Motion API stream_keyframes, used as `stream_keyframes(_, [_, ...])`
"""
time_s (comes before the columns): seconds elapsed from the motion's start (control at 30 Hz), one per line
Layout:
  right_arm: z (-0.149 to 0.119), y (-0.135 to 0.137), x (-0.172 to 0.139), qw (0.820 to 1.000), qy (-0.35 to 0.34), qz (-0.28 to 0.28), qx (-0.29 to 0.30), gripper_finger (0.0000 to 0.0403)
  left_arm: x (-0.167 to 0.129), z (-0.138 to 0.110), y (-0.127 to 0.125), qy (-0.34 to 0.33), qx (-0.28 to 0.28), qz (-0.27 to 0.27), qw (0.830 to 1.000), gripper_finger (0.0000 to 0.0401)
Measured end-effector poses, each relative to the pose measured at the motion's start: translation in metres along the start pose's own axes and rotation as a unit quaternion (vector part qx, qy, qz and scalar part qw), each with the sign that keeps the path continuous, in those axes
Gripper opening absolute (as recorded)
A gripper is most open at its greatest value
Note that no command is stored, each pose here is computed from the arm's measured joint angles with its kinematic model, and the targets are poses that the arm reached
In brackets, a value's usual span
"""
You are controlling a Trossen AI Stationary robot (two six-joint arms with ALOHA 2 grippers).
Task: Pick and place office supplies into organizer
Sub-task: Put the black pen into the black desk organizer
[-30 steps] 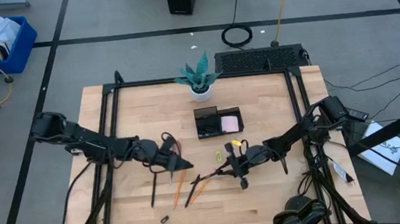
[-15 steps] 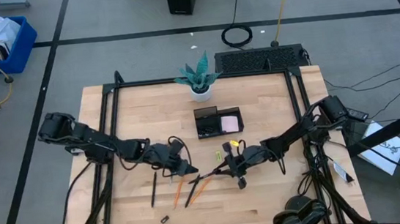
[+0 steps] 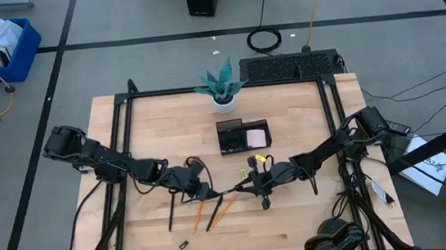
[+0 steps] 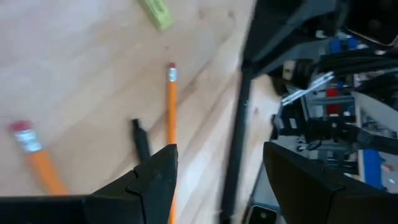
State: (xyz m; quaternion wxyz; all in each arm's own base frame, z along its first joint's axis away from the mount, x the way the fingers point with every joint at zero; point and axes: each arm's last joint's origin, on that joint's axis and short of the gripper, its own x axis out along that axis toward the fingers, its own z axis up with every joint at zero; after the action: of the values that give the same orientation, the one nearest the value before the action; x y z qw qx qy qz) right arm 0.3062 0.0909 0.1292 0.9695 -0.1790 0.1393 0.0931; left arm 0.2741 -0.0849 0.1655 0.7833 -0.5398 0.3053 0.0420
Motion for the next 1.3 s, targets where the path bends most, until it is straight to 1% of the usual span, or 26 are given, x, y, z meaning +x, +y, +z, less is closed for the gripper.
stream_keyframes(0.1, [0.002, 0.0, 0.003, 1.0, 0.01, 0.003, -0.002, 0.005, 0.004, -0.003, 0.006, 0.019, -0.007, 0.016, 1.0, 0.0241])
stream_keyframes(0.17, [0.003, 0.0, 0.005, 1.0, 0.019, 0.006, -0.005, 0.005, 0.01, -0.003, 0.006, 0.029, -0.016, 0.001, 0.999, 0.0241])
stream_keyframes(0.33, [0.004, 0.0, 0.006, 1.0, 0.022, 0.007, -0.005, 0.005, 0.019, -0.006, 0.009, 0.041, -0.018, -0.005, 0.999, 0.0241])
stream_keyframes(0.43, [0.003, 0.0, 0.005, 1.0, 0.028, 0.01, -0.005, 0.005, 0.021, -0.006, 0.008, 0.045, -0.018, -0.019, 0.999, 0.0241])
stream_keyframes(0.6, [0.001, 0.001, 0.005, 0.999, 0.035, 0.013, 0.002, 0.005, 0.021, -0.006, 0.006, 0.048, -0.013, -0.028, 0.998, 0.0238])
stream_keyframes(0.7, [0.002, 0.001, 0.005, 0.999, 0.033, 0.012, 0.003, 0.005, 0.022, -0.006, 0.006, 0.052, -0.013, -0.029, 0.998, 0.0217])
stream_keyframes(0.8, [0.002, 0.001, 0.005, 0.999, 0.028, 0.024, 0.005, 0.005, 0.021, -0.006, 0.006, 0.054, -0.009, -0.03, 0.998, 0.0179])
stream_keyframes(0.97, [0.002, 0.001, 0.005, 0.999, 0.027, 0.025, 0.005, 0.005, 0.021, -0.006, 0.006, 0.054, -0.003, -0.033, 0.998, 0.012])
stream_keyframes(1.07, [0.002, 0.001, 0.005, 0.999, 0.027, 0.025, 0.005, 0.005, 0.021, -0.006, 0.006, 0.054, -0.006, -0.034, 0.998, 0.0099])
stream_keyframes(1.3, [0.002, 0.001, 0.005, 0.999, 0.026, 0.024, 0.006, 0.005, 0.021, -0.006, 0.006, 0.053, 0.006, -0.036, 0.998, 0.0066])
